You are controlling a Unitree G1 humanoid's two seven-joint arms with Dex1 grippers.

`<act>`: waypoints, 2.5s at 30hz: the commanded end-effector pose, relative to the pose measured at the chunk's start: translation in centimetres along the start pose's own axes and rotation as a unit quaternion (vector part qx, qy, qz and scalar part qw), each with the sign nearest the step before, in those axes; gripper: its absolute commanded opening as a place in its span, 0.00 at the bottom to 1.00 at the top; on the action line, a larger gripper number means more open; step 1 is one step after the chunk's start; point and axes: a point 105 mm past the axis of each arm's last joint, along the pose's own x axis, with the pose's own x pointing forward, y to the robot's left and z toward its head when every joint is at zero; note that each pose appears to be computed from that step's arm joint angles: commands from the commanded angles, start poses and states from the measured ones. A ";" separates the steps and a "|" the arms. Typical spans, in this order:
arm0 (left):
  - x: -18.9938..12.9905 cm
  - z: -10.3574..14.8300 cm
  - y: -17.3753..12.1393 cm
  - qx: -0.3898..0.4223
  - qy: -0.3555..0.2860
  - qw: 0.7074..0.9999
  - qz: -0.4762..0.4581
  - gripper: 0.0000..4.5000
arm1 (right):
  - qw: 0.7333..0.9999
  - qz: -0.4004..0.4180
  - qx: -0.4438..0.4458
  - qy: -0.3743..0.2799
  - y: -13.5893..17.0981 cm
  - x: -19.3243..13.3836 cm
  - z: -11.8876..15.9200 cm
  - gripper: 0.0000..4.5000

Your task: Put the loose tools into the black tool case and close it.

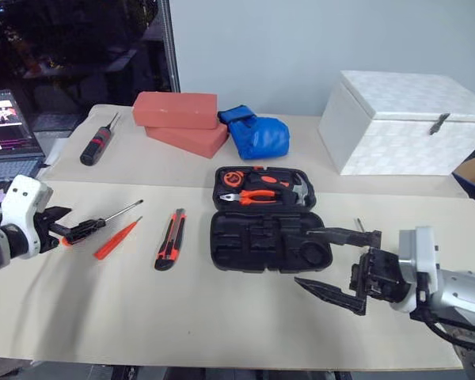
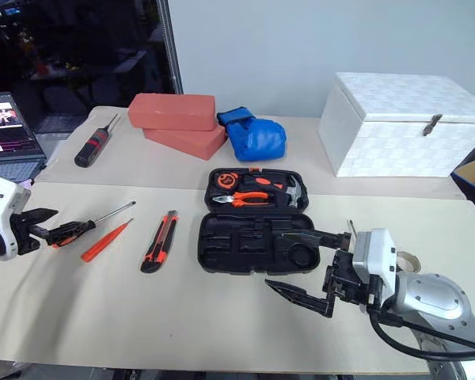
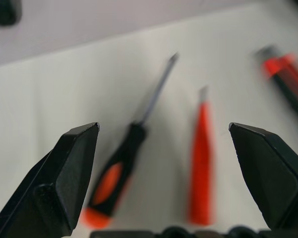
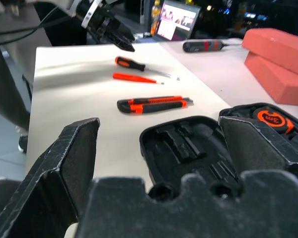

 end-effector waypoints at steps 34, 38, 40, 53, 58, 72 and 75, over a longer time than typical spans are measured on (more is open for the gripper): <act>4.5 7.8 -17.2 0.276 -0.039 0.894 -0.350 0.17 | 0.979 -0.177 0.014 0.099 -2.2 -5.4 -3.0 1.00; 7.0 9.4 -19.5 0.309 -0.046 0.883 -0.351 0.17 | 0.975 -0.192 0.010 0.112 -1.9 -7.2 -2.8 1.00; 8.4 9.8 -20.5 0.332 -0.039 0.873 -0.356 0.17 | 0.974 -0.193 0.014 0.118 -1.6 -7.8 -2.8 1.00; 16.4 11.8 -23.8 0.452 0.011 0.827 -0.335 0.17 | 0.964 -0.222 -0.007 0.146 -1.1 -8.2 -3.5 1.00; 17.3 10.7 -24.9 0.467 0.028 0.810 -0.353 0.17 | 0.963 -0.221 0.000 0.155 -1.0 -7.8 -3.8 1.00; 17.2 10.2 -25.6 0.413 0.053 0.838 -0.352 0.17 | 0.964 -0.226 -0.002 0.139 -2.0 -5.8 -3.0 1.00; 17.4 9.9 -25.2 0.421 0.058 0.839 -0.340 0.17 | 0.965 -0.224 -0.003 0.138 -2.1 -5.6 -3.0 1.00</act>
